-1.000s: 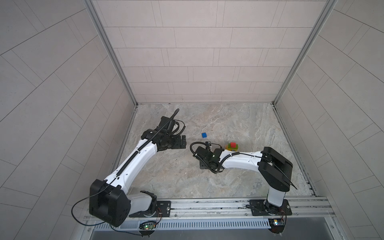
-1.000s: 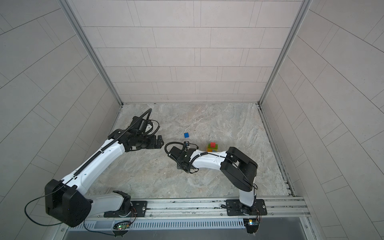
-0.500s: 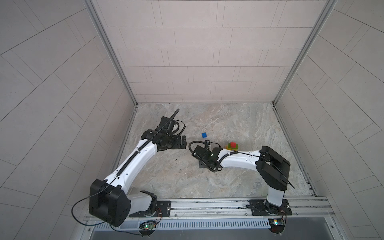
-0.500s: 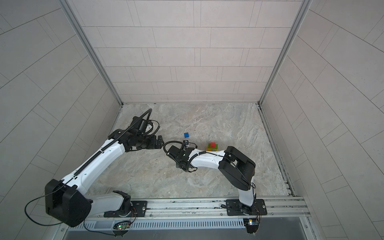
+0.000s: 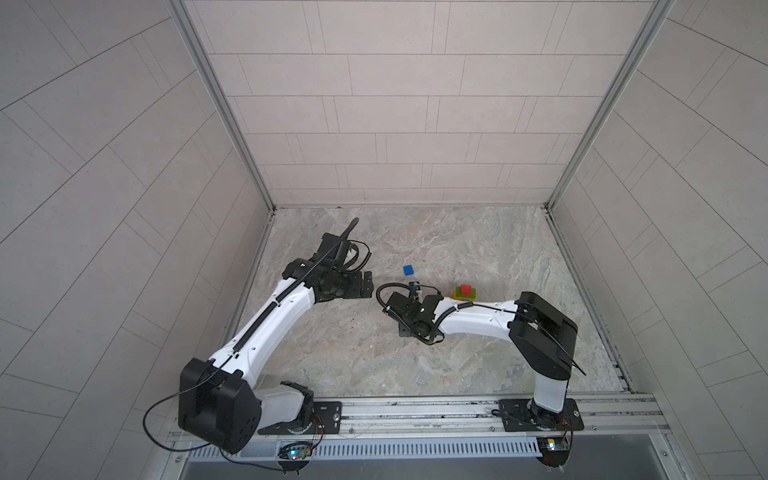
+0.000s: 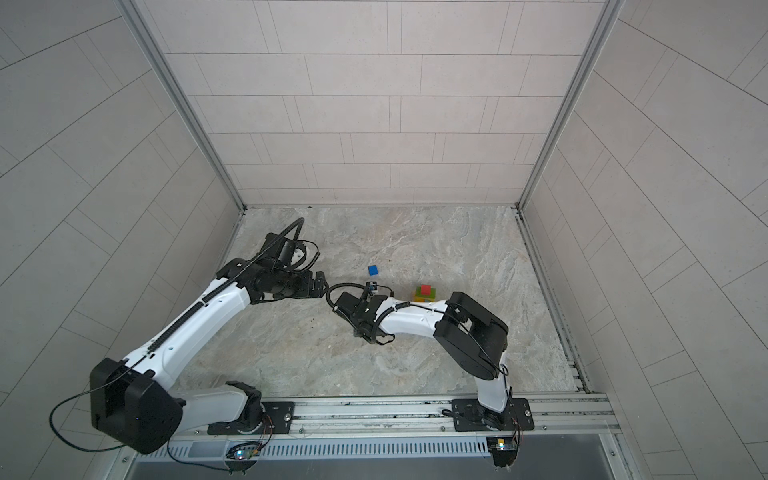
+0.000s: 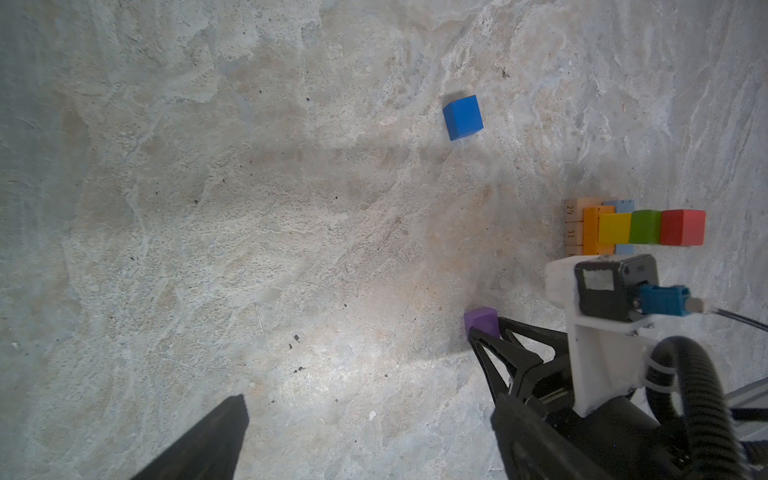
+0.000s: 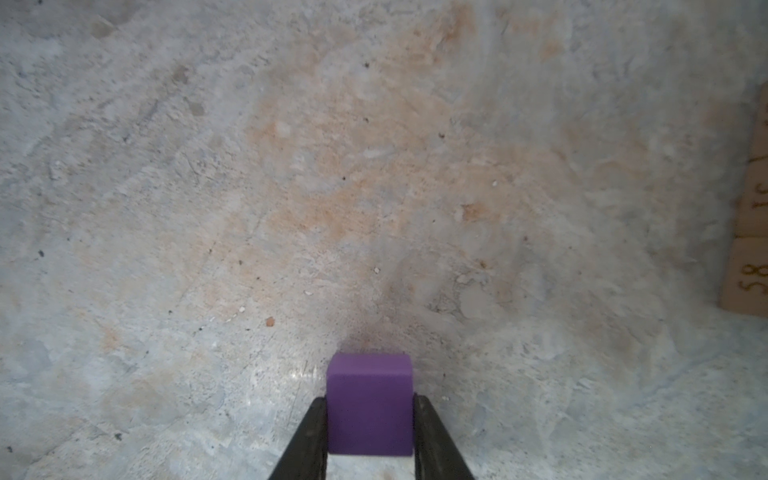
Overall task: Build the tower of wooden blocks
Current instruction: 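Close the right gripper on the purple cube and lift it, then carry the purple cube over the red cube with the right gripper, then lower the purple cube onto the red cube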
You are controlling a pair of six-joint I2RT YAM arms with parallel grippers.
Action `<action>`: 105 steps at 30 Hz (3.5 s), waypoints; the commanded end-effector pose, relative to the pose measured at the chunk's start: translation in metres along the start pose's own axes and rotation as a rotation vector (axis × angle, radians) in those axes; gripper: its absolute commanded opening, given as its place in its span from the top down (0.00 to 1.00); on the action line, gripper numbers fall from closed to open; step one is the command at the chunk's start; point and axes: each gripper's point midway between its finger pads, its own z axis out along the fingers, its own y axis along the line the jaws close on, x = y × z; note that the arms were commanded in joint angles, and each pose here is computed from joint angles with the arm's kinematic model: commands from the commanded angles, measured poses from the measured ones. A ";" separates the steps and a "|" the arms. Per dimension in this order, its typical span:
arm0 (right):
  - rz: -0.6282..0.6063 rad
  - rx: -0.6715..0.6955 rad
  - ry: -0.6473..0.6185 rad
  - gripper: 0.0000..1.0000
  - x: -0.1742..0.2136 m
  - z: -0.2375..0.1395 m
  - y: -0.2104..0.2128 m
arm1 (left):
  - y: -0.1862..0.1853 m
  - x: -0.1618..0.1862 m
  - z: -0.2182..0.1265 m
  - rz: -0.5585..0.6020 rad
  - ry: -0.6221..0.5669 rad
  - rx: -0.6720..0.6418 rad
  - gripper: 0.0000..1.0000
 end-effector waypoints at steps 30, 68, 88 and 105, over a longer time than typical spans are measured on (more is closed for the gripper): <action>-0.068 0.082 -0.084 0.78 -0.036 -0.059 -0.031 | 0.001 0.000 0.001 -0.003 -0.003 0.005 0.02; 0.133 0.143 -0.107 0.74 -0.101 -0.108 -0.161 | -0.003 0.000 0.002 0.001 0.003 0.027 0.02; 0.171 0.127 -0.055 0.74 -0.101 -0.080 -0.165 | -0.003 0.001 0.004 -0.001 0.017 0.036 0.02; 0.188 0.128 -0.026 0.75 -0.099 -0.068 -0.171 | -0.002 0.000 0.004 -0.004 0.015 0.037 0.02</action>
